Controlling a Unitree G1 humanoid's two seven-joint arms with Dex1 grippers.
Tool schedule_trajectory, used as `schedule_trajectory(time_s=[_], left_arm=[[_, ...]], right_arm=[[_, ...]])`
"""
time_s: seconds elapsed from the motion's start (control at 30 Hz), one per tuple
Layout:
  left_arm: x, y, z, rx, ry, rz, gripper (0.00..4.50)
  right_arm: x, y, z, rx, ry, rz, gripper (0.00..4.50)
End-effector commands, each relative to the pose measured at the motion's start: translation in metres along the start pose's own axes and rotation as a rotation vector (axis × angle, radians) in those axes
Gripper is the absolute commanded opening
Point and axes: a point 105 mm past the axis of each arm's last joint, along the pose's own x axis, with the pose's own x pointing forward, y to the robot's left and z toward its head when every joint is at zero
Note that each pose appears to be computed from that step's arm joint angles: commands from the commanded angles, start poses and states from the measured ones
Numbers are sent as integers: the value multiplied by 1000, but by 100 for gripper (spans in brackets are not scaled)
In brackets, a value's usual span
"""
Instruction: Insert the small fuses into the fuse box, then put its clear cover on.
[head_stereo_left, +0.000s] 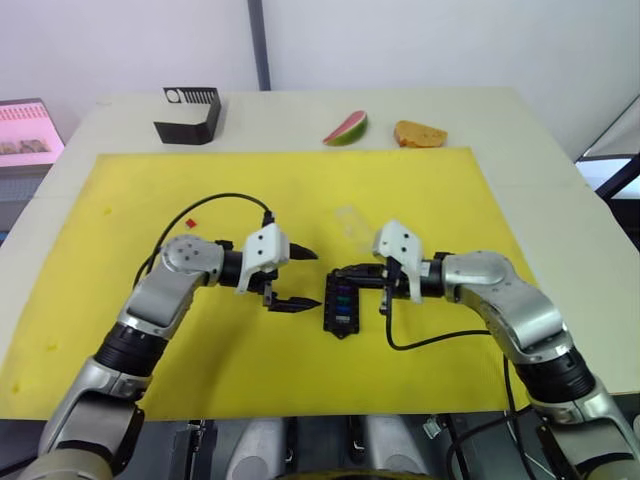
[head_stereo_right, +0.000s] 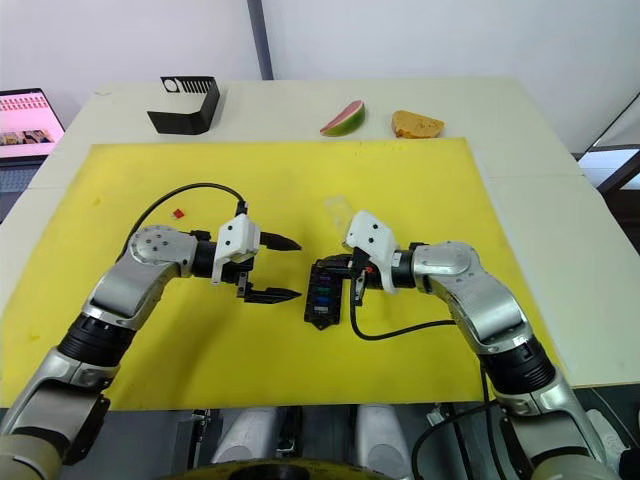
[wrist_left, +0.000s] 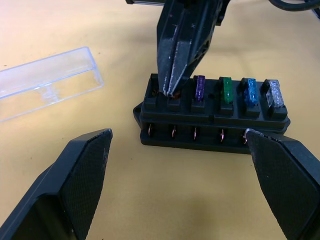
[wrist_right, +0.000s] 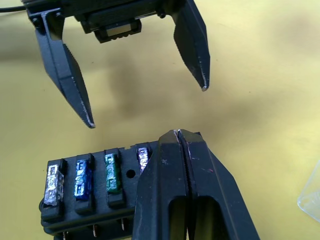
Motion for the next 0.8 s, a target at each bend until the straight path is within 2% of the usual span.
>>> schedule_trajectory(time_s=[0.03, 0.23, 0.37, 0.47, 0.57, 0.67, 0.73, 0.8], left_arm=[[0, 2, 12, 60, -17, -4, 450], [1, 4, 13, 61, -21, 4, 450], [-7, 7, 14, 21, -50, 74, 450], [-27, 11, 11, -96, -105, 209, 450], [-57, 15, -6, -237, -127, 395, 450], [-98, 8, -32, -387, -126, 596, 450], [-122, -3, -47, -480, -115, 694, 450], [-155, -23, -72, -539, -30, 798, 450]], right_arm=[[3, 7, -10, -3, 42, 11, 3], [0, 4, -6, -24, 28, -16, 3], [-14, -7, 28, -15, -106, -78, 3], [-38, -18, 41, 27, -152, -160, 3], [-67, -38, 30, 70, -111, -309, 3], [-96, -50, 11, 87, -32, -414, 91], [-112, -56, 4, 99, -4, -456, 189], [-130, -63, -5, 109, 28, -506, 288]])
